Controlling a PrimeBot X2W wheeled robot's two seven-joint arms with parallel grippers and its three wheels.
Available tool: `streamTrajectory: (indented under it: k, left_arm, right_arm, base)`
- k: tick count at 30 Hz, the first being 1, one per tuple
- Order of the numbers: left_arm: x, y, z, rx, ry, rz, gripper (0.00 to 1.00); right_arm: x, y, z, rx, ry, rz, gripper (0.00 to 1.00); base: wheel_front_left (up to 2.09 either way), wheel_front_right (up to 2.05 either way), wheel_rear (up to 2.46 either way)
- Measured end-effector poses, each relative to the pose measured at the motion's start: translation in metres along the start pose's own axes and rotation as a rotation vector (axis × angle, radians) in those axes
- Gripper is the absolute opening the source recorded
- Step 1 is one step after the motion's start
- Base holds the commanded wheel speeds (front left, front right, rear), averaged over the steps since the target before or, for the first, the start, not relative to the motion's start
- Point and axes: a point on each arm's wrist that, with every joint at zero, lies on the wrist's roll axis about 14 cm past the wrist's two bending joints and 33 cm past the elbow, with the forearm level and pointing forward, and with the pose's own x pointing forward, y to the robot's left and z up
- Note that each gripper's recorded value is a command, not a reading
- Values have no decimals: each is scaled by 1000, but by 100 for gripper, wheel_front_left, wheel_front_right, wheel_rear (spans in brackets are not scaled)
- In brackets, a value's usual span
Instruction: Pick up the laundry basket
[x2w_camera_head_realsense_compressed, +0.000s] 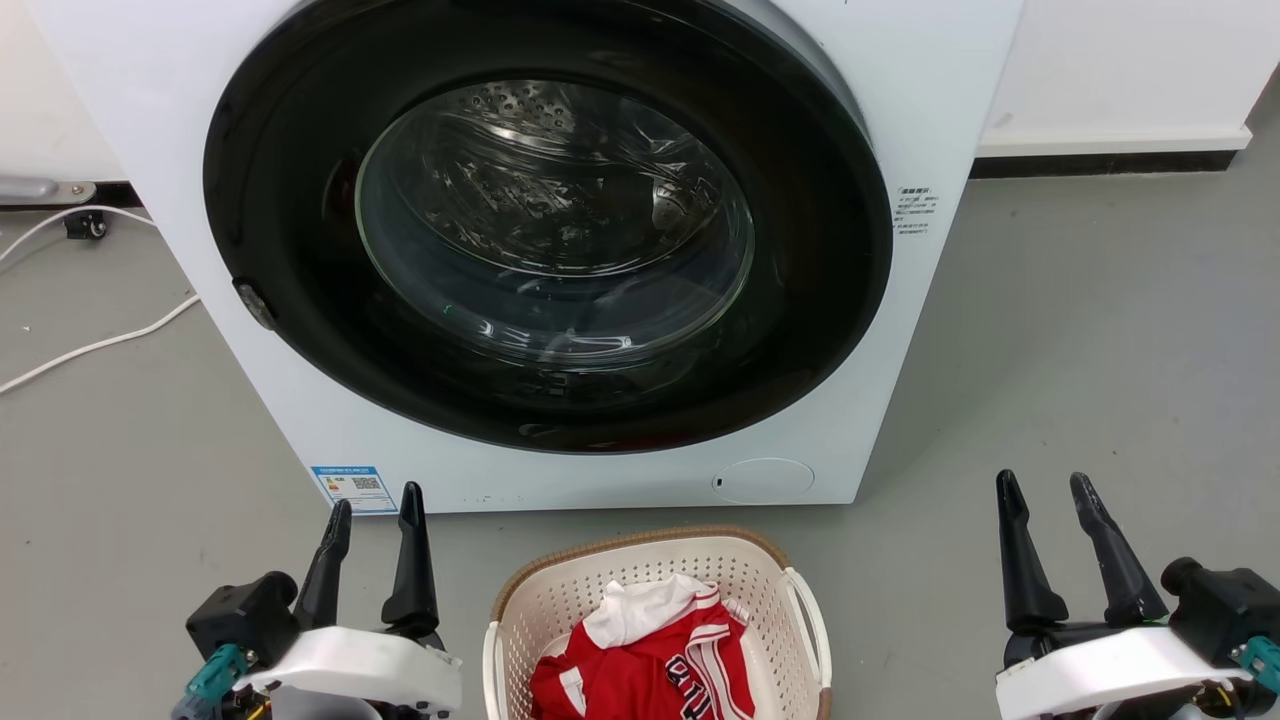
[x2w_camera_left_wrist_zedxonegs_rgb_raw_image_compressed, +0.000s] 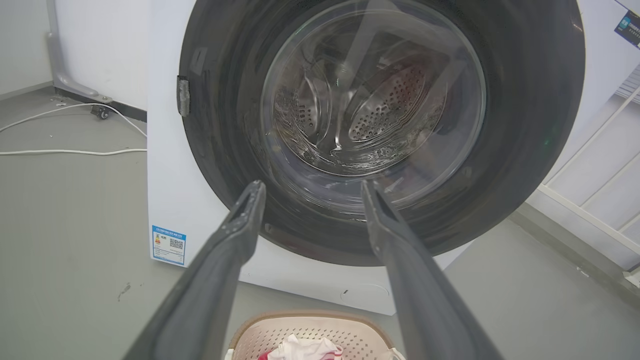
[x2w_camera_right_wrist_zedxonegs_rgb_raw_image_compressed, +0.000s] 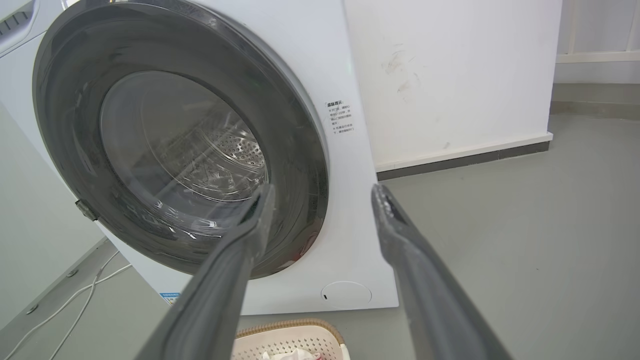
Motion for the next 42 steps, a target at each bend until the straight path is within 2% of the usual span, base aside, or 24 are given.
streamTrajectory:
  k: [28, 42]
  left_arm:
    - [-7, -7, -4, 269, -24, -34, 100]
    - [-11, -9, -2, 361, -46, -43, 100]
  right_arm:
    - [-7, 8, -2, -278, -8, 56, 100]
    - [-10, 8, 0, -346, -25, 65, 100]
  base:
    - [0, 0, 0]
    - [0, 0, 0]
